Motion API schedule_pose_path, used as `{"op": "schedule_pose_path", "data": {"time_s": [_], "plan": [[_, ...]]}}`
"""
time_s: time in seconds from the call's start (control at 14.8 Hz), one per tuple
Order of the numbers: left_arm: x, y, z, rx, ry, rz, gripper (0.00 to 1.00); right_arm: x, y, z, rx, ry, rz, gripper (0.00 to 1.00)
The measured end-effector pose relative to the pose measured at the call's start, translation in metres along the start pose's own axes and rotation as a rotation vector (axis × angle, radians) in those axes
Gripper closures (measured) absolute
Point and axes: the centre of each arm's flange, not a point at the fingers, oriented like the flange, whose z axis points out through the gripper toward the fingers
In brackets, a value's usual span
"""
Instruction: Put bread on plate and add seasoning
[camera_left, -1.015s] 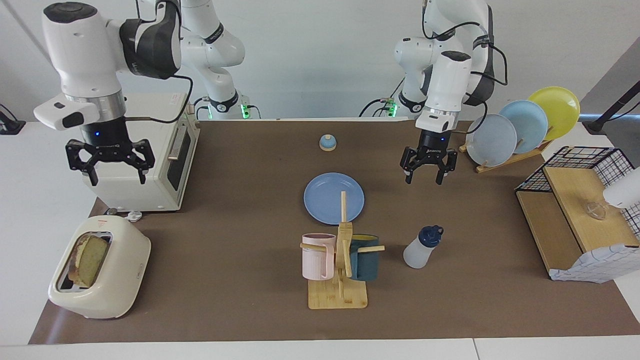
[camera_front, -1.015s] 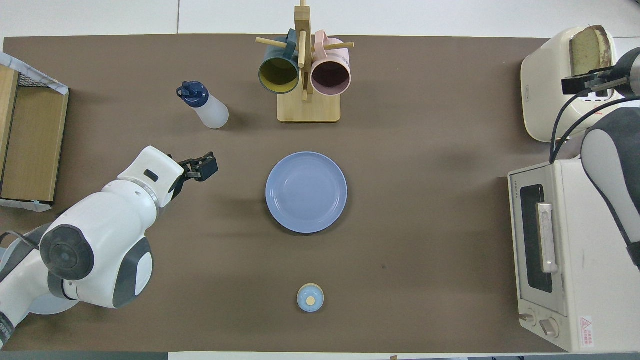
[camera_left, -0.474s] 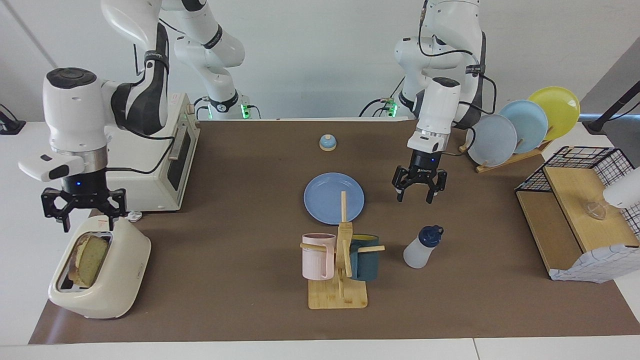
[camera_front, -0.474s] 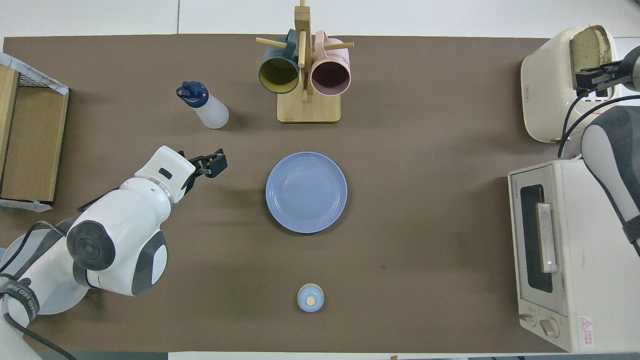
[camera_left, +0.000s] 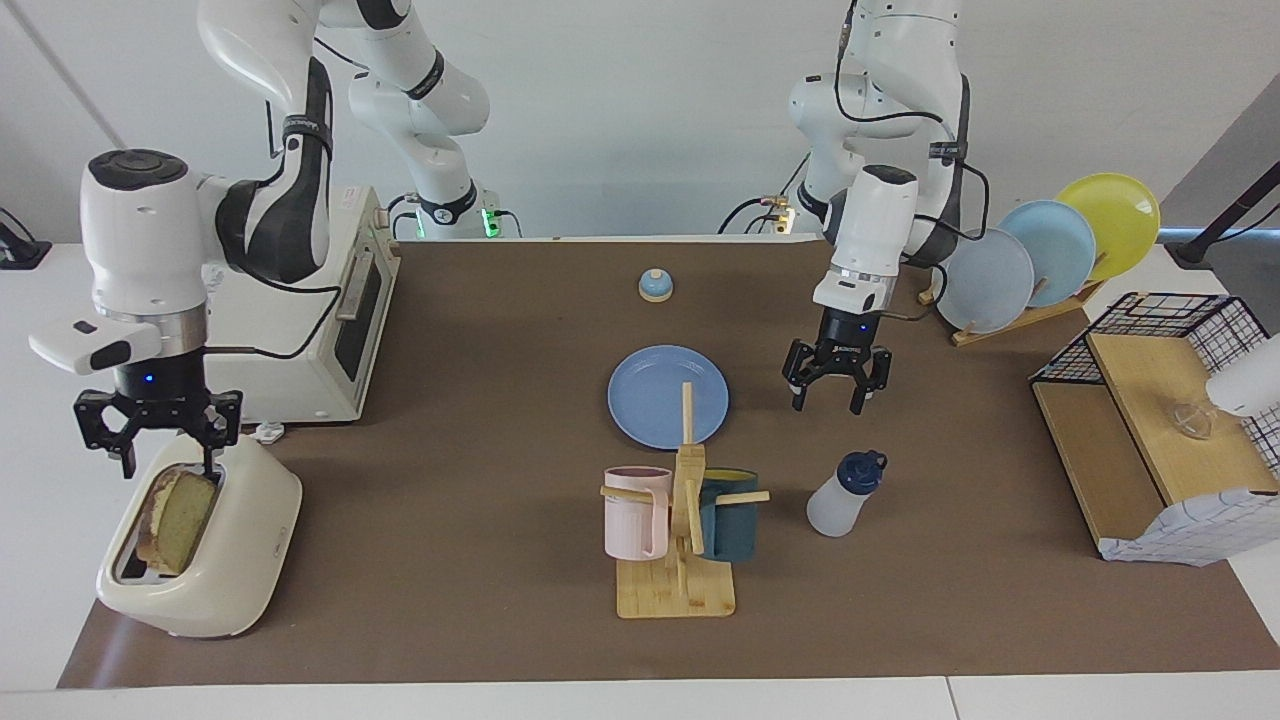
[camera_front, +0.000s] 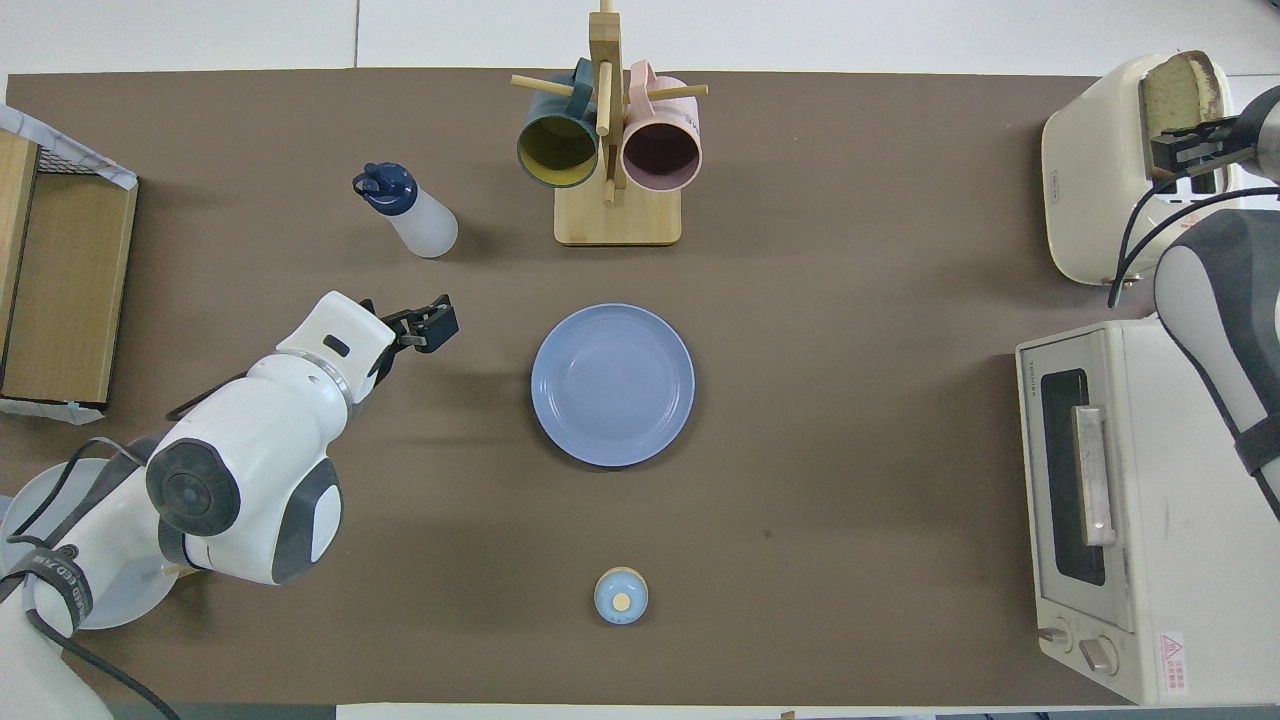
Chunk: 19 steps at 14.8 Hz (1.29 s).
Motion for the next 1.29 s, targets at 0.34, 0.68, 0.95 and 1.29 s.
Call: {"op": "schedule_pose_path", "data": {"time_s": [0.34,0.68,0.95,1.29], "plan": [[0.003,0.000,0.018,-0.005,-0.002,-0.005,0.00,0.004,-0.004,0.007,-0.001,0.020,0.035,0.30],[0.011,0.002,0.029,-0.005,0.003,0.029,0.00,0.004,-0.003,0.011,0.000,0.016,0.052,0.42],[0.018,-0.005,0.031,0.005,0.012,0.038,0.00,0.002,-0.001,0.012,-0.002,0.013,0.055,0.73],[0.034,-0.010,0.043,0.012,0.026,0.031,0.00,0.004,0.000,0.011,-0.006,0.016,-0.025,0.93]]}}
